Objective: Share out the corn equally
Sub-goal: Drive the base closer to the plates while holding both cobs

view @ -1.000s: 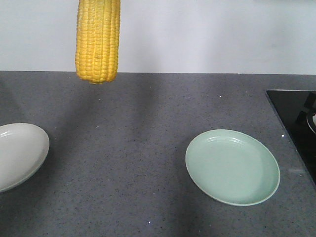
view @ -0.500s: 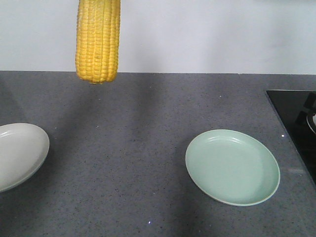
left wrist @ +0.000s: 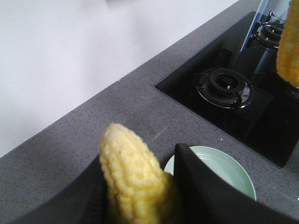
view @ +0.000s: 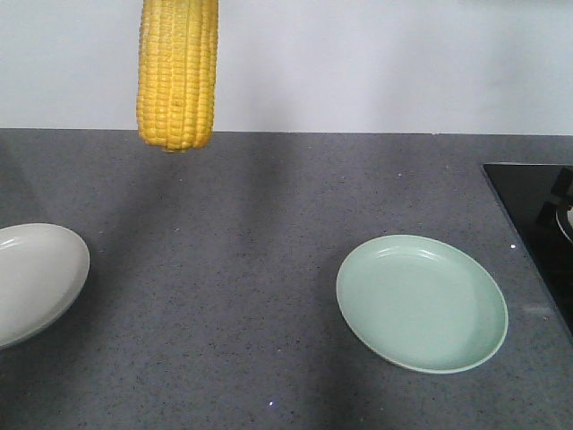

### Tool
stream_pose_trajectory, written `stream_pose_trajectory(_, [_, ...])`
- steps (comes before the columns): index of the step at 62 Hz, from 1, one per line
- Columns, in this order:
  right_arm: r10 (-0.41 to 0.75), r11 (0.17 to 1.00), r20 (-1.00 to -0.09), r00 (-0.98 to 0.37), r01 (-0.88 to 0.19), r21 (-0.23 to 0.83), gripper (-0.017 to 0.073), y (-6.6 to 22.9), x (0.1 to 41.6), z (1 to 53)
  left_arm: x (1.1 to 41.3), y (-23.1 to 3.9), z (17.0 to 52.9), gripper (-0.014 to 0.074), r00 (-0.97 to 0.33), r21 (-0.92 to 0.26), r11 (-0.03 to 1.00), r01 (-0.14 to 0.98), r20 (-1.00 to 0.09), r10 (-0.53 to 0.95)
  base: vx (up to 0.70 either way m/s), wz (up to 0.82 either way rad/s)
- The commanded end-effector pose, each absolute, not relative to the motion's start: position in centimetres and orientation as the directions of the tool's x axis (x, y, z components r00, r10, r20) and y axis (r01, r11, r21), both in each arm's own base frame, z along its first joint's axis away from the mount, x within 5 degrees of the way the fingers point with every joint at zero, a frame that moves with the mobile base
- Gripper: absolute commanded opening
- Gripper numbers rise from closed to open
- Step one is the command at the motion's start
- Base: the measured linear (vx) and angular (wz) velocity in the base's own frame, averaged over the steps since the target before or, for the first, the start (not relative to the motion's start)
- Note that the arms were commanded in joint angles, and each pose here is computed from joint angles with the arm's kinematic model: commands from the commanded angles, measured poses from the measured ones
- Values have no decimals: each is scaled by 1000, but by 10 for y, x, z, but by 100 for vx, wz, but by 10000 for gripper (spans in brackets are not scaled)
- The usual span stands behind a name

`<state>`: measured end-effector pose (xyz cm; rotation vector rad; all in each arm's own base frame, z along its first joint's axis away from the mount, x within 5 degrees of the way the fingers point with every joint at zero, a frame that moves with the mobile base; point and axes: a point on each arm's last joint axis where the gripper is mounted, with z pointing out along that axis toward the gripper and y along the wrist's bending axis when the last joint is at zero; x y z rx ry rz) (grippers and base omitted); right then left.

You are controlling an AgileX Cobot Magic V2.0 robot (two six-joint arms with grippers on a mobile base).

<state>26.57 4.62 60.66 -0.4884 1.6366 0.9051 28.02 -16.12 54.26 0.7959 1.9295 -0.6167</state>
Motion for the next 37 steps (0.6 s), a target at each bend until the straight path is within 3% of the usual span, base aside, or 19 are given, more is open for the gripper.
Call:
stream_pose_trajectory(1, [159,593,-962,-221,-758,272,-1,49,246,619,260,-157,564,-6,-293,-87,647,758,-931,219,0,0])
stream_pose_trajectory(37, [180,615,-947,-264,-722,318,-1,47,249,616,260,-157,564,-6,-293,-87,647,758,-931,219,0,0])
